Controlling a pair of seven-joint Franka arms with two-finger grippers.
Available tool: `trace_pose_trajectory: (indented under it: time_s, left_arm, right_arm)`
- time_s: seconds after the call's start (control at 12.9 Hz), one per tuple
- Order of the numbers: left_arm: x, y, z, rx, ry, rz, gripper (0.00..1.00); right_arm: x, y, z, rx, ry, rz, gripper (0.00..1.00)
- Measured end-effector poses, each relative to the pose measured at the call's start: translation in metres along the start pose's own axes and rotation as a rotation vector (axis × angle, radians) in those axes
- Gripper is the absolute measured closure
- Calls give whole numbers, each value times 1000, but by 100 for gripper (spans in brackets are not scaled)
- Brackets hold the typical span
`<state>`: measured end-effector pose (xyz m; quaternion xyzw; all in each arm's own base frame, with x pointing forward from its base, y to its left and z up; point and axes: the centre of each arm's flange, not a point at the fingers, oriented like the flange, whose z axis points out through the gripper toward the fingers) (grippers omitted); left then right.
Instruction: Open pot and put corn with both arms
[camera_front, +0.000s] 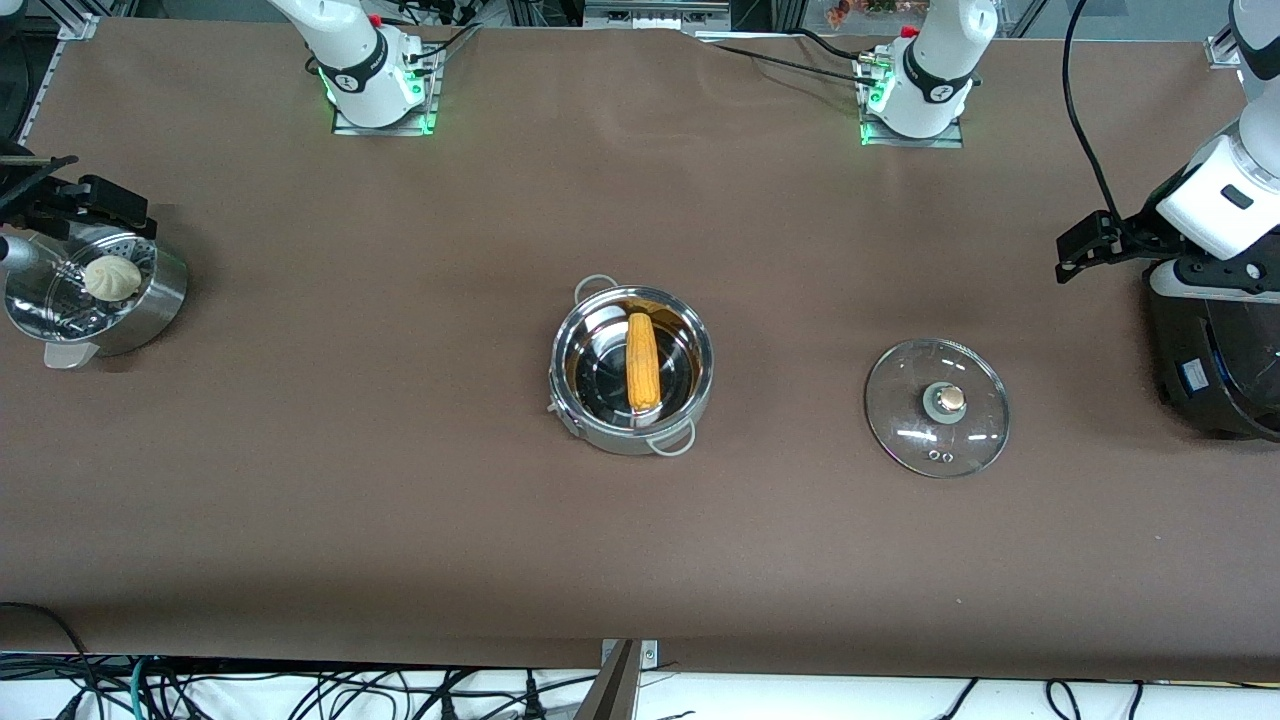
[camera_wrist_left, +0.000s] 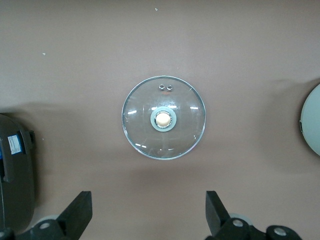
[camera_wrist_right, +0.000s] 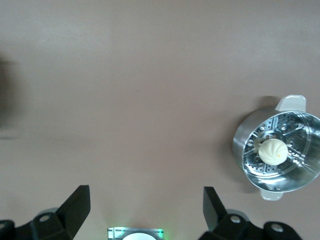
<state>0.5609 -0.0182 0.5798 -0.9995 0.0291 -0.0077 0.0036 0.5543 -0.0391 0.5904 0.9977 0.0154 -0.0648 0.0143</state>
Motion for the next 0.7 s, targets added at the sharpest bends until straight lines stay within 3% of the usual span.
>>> trace_pose_trajectory:
  time_s: [0.7]
  left_arm:
    - [0,-1,0,0,0,-2,0]
  right_arm:
    - [4,0,1,-5,6,3,0]
